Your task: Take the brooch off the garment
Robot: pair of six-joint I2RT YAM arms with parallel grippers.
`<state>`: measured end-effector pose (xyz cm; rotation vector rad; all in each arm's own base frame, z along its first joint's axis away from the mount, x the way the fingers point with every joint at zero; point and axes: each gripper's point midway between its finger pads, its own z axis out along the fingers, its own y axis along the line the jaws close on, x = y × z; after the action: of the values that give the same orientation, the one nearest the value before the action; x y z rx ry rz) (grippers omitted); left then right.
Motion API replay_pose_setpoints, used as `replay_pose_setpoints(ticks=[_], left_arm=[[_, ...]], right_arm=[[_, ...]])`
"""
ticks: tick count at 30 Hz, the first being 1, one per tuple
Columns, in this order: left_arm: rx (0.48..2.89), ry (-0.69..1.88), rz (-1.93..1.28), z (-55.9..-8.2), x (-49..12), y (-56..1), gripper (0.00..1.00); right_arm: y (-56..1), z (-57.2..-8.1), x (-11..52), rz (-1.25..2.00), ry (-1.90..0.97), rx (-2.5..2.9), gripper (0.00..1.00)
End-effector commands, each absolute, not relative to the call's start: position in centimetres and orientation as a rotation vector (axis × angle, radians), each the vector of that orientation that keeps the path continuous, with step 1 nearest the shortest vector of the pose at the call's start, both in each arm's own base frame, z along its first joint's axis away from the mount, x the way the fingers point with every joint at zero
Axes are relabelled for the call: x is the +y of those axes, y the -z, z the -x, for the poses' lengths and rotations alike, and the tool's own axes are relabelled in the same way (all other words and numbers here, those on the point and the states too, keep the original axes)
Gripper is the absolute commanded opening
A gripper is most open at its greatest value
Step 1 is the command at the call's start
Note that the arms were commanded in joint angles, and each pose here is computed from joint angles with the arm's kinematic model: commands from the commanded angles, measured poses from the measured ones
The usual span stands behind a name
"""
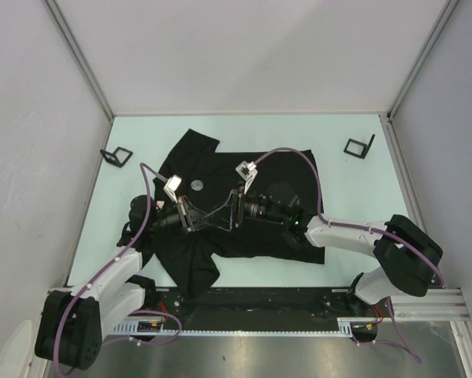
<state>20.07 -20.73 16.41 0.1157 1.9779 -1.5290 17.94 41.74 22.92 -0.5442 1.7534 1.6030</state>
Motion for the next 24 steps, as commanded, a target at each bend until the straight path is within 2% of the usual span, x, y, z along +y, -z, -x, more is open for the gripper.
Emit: replay_pose_setpoints(ticks=[1,11,19,24], left_arm=[[1.942,1.513,-0.177,-20.1,-20.9,-17.1,0.00],[1.924,1.596,-0.195,-19.5,-21.4,-17.6,0.00],[1.861,1.663,-0.237,-18.8,-21.7,-19.0,0.00],[1.833,1.699,-0.272,-18.2,-22.0,-19.7,0.00]], right_arm=[[-26.2,-18.7,42.2,0.621,-1.593,1.656,0.68],[-24.4,-20.7,38.7,0.608,-1.351,1.799,0.74],[-22.1,-18.4,35.9,0.600,-1.441,1.793,0.74],[-22.3,-17.9,36.1,0.592,-1.526,1.724,0.68]])
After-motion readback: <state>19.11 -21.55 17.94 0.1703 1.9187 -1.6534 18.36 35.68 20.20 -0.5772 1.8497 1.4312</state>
